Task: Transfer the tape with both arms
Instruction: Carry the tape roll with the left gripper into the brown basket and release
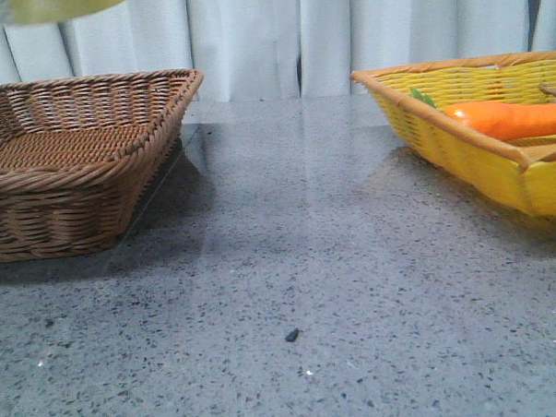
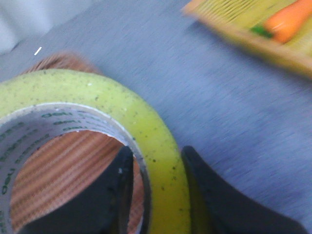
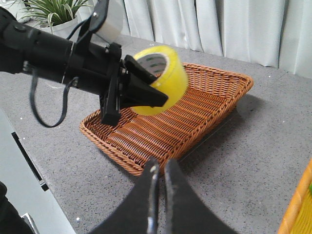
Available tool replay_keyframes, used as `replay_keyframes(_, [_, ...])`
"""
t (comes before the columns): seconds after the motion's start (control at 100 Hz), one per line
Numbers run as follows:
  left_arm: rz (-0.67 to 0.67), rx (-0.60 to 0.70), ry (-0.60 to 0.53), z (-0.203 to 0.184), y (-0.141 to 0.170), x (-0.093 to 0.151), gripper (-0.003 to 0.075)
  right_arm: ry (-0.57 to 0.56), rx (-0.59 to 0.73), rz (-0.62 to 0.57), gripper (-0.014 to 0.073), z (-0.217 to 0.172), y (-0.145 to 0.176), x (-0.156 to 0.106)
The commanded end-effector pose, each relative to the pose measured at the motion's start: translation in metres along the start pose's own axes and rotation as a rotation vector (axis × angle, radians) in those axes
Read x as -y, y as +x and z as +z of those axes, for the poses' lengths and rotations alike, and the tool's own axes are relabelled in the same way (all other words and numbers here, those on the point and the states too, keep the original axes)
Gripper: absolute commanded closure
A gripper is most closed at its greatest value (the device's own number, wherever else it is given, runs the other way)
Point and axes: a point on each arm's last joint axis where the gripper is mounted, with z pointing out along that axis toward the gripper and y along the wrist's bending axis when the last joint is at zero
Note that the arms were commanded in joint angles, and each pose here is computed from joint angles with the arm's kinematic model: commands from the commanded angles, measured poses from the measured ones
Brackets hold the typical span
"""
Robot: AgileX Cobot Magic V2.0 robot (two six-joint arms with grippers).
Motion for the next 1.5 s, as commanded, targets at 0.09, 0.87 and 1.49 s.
replay_keyframes(0.09, [-0.054,0.042,-0.067,0.006,0.019,-0.021,0.0741,0.001,0.101,0.005,0.0667,-0.004,-0.014,-0.001])
replay_keyframes(0.87, [-0.114,-0.004,-0.033,0.055,0.04,-0.019,0.0393,0.0,0.099,0.006,0.0667,-0.004,-0.014,-0.001])
replay_keyframes(1.49, [-0.148,0.419,-0.07,-0.097,0.061,-0.014,0.0741,0.094,0.161,-0.167,0.0651,-0.008,0.007,0.01])
